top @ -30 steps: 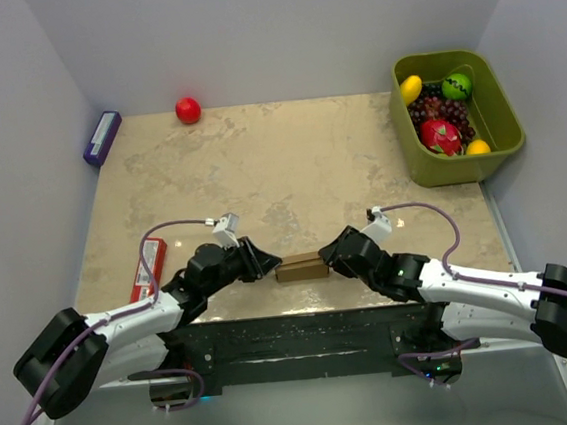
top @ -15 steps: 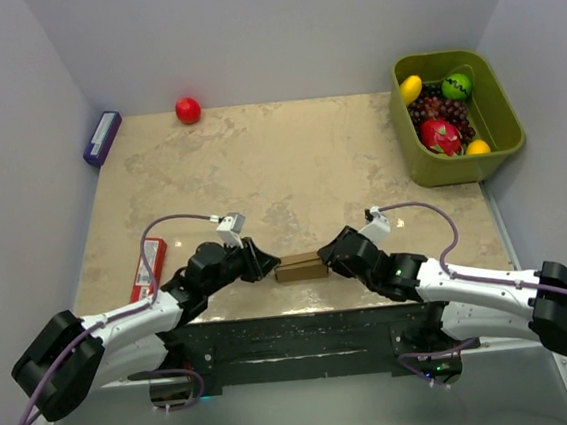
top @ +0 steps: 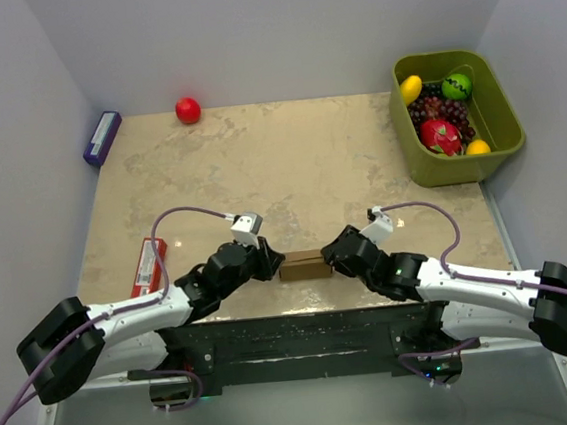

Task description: Fold the paper box

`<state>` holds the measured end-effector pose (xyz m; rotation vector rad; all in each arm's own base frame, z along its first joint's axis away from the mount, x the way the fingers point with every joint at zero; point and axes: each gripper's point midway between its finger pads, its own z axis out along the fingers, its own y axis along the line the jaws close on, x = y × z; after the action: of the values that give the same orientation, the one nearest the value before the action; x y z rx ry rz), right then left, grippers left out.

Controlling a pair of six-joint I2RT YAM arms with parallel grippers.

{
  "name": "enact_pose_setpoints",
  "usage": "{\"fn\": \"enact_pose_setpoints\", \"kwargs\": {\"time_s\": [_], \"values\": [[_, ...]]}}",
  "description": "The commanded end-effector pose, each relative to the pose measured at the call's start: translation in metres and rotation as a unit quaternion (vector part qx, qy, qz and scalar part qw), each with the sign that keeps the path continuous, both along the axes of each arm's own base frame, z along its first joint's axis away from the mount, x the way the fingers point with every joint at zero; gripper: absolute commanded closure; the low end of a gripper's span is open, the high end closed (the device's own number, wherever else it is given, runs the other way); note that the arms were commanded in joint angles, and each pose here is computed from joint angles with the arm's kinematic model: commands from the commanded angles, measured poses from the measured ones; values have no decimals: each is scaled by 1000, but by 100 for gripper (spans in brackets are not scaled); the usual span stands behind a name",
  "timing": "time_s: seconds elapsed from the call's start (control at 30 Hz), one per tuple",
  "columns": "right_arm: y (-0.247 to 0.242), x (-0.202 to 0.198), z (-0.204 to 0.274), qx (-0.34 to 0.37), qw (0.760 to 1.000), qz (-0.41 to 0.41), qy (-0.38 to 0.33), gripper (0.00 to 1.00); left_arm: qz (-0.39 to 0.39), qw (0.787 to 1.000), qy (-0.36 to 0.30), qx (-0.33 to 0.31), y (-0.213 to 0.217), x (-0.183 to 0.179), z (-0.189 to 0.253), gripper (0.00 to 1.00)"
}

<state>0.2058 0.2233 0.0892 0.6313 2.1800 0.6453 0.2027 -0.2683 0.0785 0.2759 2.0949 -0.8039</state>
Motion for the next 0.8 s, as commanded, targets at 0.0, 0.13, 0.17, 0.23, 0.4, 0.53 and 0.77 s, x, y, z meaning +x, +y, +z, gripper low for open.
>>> {"fn": "enact_pose_setpoints", "kwargs": {"time_s": [0.0, 0.13, 0.17, 0.23, 0.4, 0.53, 0.77], "values": [[-8, -9, -3, -34, 999, 12, 17, 54, -4, 982, 83, 169, 51, -35, -79, 82], [-14, -9, 9, -36, 999, 12, 5, 46, -4, 982, 83, 170, 51, -36, -80, 83], [-16, -9, 11, -37, 999, 10, 2, 46, -4, 982, 83, 171, 51, -36, -80, 83], [-20, -9, 19, -34, 999, 5, -6, 45, -2, 982, 81, 171, 51, -35, -79, 83], [-24, -7, 31, -28, 999, -2, -21, 45, -5, 982, 79, 170, 50, -36, -79, 83], [-22, -5, 34, -26, 999, 0, -26, 45, -6, 982, 77, 170, 50, -37, -79, 83], [-21, -1, 26, -38, 999, -3, -22, 45, -9, 983, 75, 169, 49, -38, -77, 84]]}}
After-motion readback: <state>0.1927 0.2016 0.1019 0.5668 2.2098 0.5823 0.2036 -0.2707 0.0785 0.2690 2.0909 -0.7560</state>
